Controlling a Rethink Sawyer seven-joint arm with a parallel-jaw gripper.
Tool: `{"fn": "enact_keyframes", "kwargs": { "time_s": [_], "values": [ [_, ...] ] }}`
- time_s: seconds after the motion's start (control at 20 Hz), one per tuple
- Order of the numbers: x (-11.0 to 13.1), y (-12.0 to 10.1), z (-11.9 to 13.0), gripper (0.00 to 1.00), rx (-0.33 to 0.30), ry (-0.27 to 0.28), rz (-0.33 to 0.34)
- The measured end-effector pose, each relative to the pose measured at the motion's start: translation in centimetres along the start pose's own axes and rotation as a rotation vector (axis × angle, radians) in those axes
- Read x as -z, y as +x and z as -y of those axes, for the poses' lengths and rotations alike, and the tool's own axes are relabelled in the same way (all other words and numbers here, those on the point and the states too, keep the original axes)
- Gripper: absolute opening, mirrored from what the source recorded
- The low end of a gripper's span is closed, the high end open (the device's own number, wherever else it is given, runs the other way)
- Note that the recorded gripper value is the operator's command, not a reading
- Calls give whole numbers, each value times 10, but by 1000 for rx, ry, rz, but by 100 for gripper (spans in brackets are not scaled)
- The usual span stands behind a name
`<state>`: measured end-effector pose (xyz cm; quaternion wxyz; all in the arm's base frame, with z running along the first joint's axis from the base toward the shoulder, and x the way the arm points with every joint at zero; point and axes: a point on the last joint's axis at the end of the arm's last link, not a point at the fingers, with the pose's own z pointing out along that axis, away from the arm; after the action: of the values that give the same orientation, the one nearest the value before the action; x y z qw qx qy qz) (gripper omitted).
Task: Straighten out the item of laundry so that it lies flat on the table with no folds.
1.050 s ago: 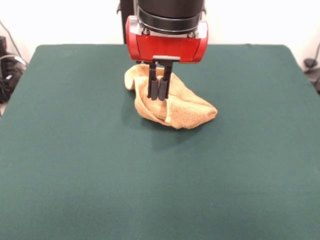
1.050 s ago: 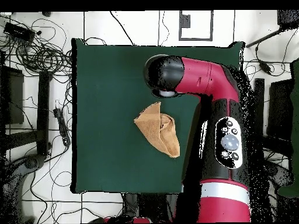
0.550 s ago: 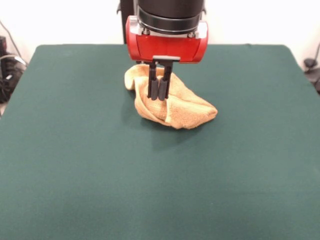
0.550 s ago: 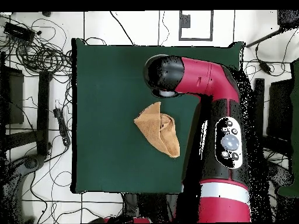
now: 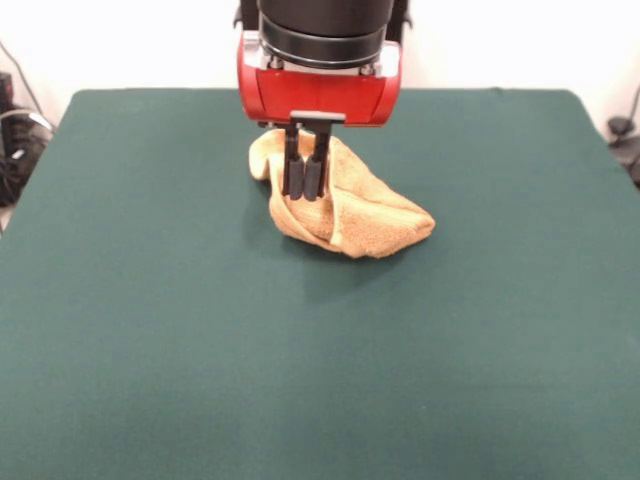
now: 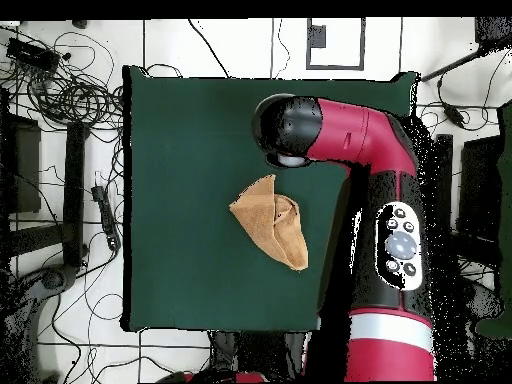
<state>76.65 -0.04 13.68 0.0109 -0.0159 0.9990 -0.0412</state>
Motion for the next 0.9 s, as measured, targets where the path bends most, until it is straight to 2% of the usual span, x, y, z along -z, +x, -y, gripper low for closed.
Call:
{"fn": "enact_keyframes", "kwargs": {
  "time_s": [0.9],
  "values": [
    [0, 0, 5, 0, -6, 0, 0]
  ]
}}
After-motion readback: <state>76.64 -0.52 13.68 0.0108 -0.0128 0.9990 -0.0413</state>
